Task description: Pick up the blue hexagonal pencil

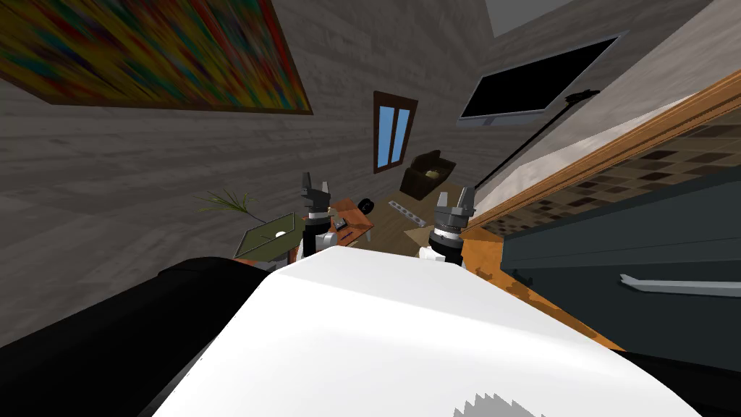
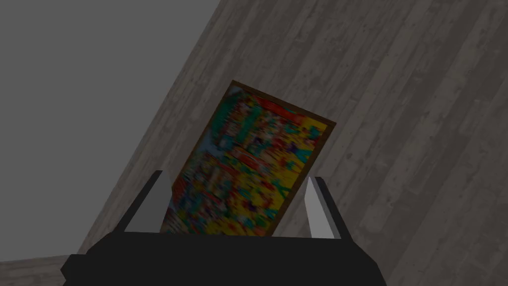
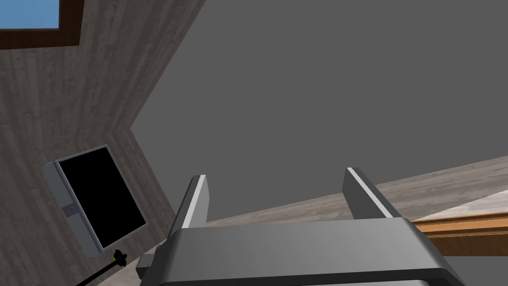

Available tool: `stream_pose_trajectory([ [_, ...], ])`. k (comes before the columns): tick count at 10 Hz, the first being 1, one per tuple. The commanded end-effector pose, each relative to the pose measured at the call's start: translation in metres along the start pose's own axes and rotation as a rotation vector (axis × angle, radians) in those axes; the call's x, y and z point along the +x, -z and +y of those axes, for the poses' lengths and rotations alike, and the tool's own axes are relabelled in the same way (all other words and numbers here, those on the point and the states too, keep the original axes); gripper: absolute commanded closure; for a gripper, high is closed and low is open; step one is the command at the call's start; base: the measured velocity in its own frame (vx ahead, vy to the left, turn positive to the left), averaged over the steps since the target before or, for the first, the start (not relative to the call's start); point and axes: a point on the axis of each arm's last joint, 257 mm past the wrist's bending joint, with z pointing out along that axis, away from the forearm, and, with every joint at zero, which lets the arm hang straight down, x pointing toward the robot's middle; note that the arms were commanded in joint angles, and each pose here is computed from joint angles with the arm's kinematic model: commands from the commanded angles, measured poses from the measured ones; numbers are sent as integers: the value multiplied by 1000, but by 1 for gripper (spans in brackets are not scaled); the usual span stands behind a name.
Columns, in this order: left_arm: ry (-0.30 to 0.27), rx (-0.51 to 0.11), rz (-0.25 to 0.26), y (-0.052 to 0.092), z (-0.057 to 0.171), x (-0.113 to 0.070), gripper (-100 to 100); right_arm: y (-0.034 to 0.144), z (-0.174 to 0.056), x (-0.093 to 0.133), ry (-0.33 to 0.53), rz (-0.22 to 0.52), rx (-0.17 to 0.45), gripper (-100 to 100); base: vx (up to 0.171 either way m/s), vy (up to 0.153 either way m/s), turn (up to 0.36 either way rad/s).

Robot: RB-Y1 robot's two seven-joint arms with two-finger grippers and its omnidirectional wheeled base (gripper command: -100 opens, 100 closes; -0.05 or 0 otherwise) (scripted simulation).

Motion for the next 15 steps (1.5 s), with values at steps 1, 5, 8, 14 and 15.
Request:
stream_pose_trajectory([
  [1, 0, -27, 22, 2, 9, 1, -100, 0, 0, 0, 0, 0, 0, 0, 5, -4, -38],
  [5, 34, -176, 41, 17, 63, -11, -100, 0, 0, 0, 0, 0, 0, 0, 17, -10, -84],
  [8, 71, -289, 18, 34, 103, -25, -100, 0, 0, 0, 0, 0, 0, 0, 24, -10, -101],
  [14, 176, -559, -94, 91, 194, -67, -100, 0, 0, 0, 0, 0, 0, 0, 21, -5, -102],
  [15, 208, -615, -128, 105, 210, -76, -100, 0, 0, 0, 0, 0, 0, 0, 34, -10, -193],
])
